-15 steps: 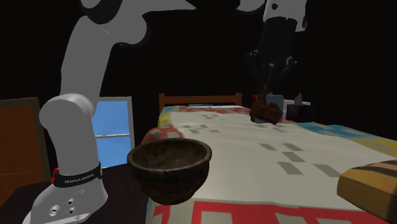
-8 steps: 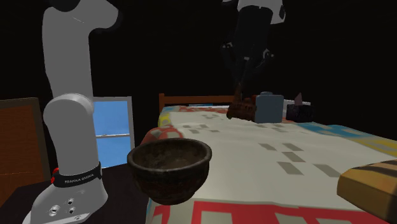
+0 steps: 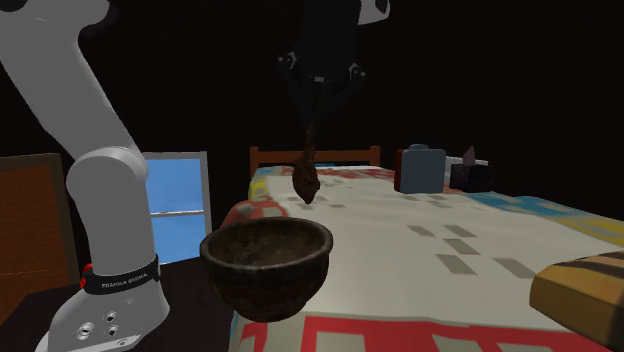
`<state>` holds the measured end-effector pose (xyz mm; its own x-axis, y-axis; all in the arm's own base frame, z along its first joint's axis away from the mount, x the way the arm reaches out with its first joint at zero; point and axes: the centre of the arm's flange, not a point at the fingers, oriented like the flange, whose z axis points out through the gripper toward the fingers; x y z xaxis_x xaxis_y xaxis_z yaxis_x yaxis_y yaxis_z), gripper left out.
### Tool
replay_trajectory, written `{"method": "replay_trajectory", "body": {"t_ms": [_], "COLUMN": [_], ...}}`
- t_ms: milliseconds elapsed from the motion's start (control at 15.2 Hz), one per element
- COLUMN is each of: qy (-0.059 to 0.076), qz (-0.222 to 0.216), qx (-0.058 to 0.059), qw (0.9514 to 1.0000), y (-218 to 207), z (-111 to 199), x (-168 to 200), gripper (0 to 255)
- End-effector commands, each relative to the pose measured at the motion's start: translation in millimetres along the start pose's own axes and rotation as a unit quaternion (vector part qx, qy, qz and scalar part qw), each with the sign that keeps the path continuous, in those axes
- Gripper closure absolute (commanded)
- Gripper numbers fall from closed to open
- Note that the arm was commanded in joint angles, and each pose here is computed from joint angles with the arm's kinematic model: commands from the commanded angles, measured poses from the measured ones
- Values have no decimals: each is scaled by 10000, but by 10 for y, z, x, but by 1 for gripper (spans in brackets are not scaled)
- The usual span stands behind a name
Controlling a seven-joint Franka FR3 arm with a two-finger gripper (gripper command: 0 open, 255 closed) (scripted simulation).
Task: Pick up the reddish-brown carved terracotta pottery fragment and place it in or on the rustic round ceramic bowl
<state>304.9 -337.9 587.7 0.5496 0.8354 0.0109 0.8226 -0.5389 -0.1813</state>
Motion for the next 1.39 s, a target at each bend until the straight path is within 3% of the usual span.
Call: {"method": "replay_trajectory", "body": {"t_ms": [0, 132, 330, 396, 660, 792, 990, 1320], "qy": [-9, -9, -4, -4, 300, 451, 675, 694], "qz": [-1, -1, 2, 2, 932, 1394, 2080, 2138], "qx": [-2, -3, -3, -3, 210, 316, 473, 487], "qw": [10000, 10000, 10000, 10000, 9950, 9887, 9746, 9732], "y": [-233, -580, -527, -527, -420, -405, -430, -448], "z": [6, 27, 91, 91, 470, 672, 987, 1223], "x": [-95, -233, -217, -217, -683, -913, -1245, -1240], "gripper": [255, 255, 255, 0, 0, 0, 0, 0]}}
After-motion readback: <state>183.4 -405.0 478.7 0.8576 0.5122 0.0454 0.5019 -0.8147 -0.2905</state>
